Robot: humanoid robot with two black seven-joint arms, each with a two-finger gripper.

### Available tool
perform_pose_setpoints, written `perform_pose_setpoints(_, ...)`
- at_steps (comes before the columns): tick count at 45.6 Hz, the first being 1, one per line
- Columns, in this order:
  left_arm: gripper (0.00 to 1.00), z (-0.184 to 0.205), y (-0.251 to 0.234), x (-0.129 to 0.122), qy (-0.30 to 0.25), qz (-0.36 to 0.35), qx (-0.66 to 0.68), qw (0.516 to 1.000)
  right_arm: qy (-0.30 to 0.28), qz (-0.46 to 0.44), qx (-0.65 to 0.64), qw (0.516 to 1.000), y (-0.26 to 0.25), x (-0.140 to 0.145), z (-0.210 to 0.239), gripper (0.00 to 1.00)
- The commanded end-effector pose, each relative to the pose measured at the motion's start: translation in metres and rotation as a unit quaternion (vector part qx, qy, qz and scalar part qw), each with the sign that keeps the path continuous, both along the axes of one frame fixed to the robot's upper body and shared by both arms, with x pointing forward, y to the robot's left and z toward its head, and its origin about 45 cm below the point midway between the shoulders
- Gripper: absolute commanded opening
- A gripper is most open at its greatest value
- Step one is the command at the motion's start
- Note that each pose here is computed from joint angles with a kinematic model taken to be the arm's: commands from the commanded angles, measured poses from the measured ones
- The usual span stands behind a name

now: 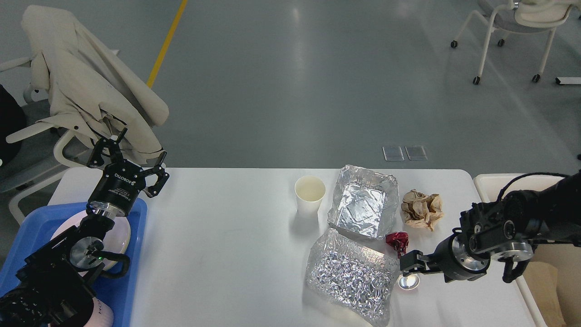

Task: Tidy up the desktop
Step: 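Lower the right gripper toward the crumpled foil package, then grasp the crumpled foil package with the right gripper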

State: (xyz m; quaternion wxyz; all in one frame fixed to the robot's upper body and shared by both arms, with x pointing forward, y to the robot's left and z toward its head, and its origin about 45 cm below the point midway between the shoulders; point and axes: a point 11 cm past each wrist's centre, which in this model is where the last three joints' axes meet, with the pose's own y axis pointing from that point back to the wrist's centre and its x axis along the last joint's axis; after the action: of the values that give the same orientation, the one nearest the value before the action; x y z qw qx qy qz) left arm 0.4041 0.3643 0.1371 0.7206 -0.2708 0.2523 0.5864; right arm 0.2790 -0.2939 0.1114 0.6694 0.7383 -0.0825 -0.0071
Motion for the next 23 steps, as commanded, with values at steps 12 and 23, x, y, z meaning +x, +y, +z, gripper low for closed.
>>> perform_pose_setpoints(12,1.00,0.000,0.000,0.000,-0.001,0.001,0.000,1.000,0.011,-0.050,0.067,0.996,0.040,-0.009,-0.022,1.00)
perform_pose_setpoints(23,1.00,0.000,0.000,0.000,-0.001,0.001,0.000,1.000,-0.012,-0.042,0.060,0.997,0.048,-0.015,-0.047,0.90)
